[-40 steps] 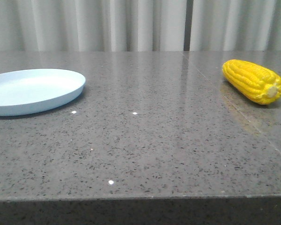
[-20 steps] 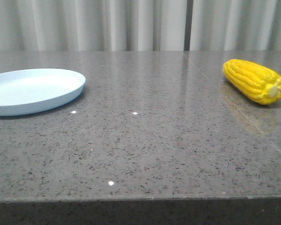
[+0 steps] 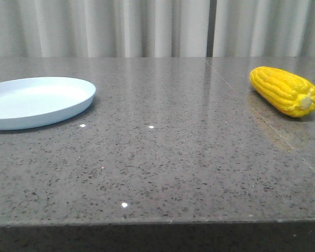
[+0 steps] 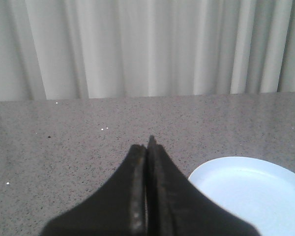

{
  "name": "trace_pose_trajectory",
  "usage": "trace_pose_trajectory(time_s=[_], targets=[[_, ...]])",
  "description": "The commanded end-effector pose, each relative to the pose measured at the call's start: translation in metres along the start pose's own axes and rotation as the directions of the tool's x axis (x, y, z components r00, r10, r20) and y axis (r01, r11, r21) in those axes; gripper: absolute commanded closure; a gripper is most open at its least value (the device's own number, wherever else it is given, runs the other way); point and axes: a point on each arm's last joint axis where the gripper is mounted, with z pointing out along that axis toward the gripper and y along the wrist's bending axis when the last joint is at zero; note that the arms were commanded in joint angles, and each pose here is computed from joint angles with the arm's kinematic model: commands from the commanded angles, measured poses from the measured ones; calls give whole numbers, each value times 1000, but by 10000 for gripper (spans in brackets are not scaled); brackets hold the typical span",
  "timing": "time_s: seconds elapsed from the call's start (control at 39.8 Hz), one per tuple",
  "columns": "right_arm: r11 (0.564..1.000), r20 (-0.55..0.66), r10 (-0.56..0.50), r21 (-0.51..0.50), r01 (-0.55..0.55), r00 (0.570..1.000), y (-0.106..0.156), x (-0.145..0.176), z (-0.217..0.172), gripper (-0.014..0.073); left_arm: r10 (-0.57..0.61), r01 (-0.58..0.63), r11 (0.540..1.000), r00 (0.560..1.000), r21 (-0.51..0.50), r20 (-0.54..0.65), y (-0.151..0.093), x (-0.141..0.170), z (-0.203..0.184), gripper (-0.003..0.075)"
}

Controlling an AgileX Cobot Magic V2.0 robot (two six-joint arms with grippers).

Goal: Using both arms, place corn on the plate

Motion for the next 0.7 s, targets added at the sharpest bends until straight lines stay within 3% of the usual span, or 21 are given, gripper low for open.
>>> trace_pose_trajectory(time_s=[0.0,0.1,0.15,0.25,0.35,0.4,0.58,0.68], targets=[[1000,87,2,6,-2,996,0,-17,-1,661,-2,3,1000,995,-4,99,1,-18,-1,738],[1000,93,2,6,-2,996,0,-17,-1,594,-2,3,1000,995,-4,99,1,-18,-1,654],[1000,100,2,7,-2,995,0,-18,-1,517,-2,3,1000,995,-4,99,1,-18,-1,540],[1000,106,1,7,-2,994,0,-19,-1,272,-2,3,1000,995,-4,99,1,-18,-1,235],[1000,108,1,7,-2,994,0,-19,-1,6,-2,3,1000,995,-4,99,1,-18,-1,43],[1000,107,1,7,-2,994,0,-19,-1,-76,-2,3,1000,995,-4,99,1,-18,-1,17],[1000,102,2,7,-2,995,0,-18,-1,-49,-19,19,1000,994,0,104,1,-19,1,72],[1000,102,2,7,-2,995,0,-18,-1,-49,-48,47,999,998,13,50,0,-16,12,106]])
